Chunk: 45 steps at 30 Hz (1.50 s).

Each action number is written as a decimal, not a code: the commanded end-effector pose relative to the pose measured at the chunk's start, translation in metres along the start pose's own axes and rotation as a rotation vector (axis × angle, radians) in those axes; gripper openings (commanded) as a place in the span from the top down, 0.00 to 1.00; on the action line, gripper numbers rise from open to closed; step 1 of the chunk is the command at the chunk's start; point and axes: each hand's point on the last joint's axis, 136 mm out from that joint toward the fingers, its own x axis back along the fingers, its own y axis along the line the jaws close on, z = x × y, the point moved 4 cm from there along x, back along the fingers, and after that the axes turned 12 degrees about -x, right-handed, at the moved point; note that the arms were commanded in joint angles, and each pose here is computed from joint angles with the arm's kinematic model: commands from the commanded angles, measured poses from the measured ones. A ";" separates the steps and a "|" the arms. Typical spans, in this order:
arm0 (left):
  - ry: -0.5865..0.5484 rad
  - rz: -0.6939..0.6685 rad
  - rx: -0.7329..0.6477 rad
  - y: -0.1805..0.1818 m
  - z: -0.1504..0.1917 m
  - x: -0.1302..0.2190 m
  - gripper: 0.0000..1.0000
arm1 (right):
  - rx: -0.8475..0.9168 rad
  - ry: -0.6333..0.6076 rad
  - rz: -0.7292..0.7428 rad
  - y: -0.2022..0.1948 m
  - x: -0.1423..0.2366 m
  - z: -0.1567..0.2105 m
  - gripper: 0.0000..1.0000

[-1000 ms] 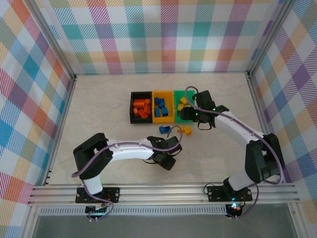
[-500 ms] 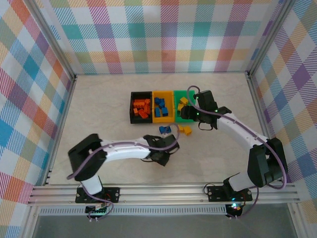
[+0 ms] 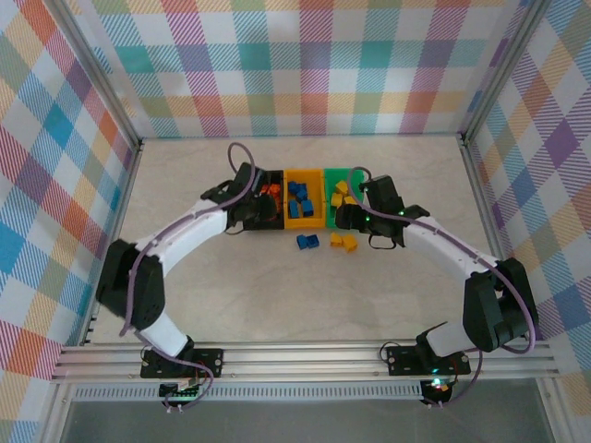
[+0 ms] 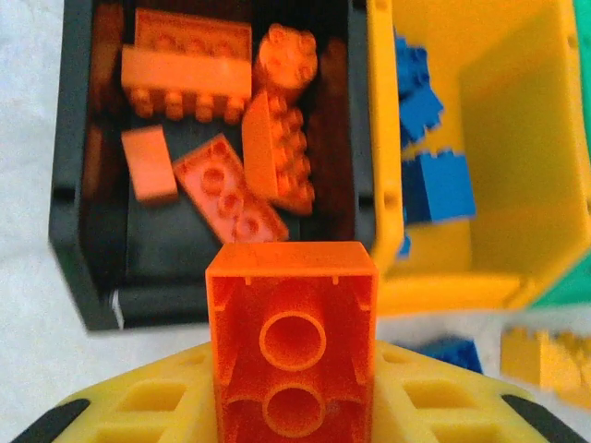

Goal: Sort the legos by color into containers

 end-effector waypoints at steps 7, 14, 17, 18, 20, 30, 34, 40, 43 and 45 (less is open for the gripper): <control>0.022 -0.099 0.063 0.017 -0.048 -0.047 0.64 | 0.005 0.001 -0.032 0.004 0.012 0.011 0.25; 0.089 -0.117 0.082 0.020 -0.051 -0.066 0.52 | 0.007 0.015 -0.047 0.004 0.016 0.019 0.24; 0.070 -0.096 0.089 0.017 -0.055 -0.060 0.24 | 0.010 0.022 -0.053 0.004 0.018 0.021 0.24; 0.061 -0.085 0.093 0.015 -0.057 -0.056 0.20 | 0.011 0.027 -0.052 0.004 0.018 0.022 0.23; 0.035 -0.056 0.100 0.011 -0.062 -0.044 0.15 | 0.014 0.037 -0.051 0.003 0.018 0.024 0.23; -0.081 0.155 0.048 -0.035 -0.040 0.038 0.00 | 0.080 0.119 0.065 -0.023 -0.015 0.049 0.31; -0.072 0.225 0.046 -0.044 -0.002 0.055 0.00 | 0.123 0.138 0.130 -0.031 -0.032 0.055 0.38; -0.055 0.260 0.088 -0.033 0.037 0.070 0.00 | 0.158 0.152 0.222 -0.044 -0.053 0.058 0.38; -0.048 0.282 0.110 -0.028 0.053 0.077 0.00 | 0.165 0.145 0.226 -0.044 -0.060 0.057 0.38; -0.043 0.288 0.123 -0.025 0.062 0.079 0.00 | 0.171 0.139 0.223 -0.043 -0.063 0.055 0.38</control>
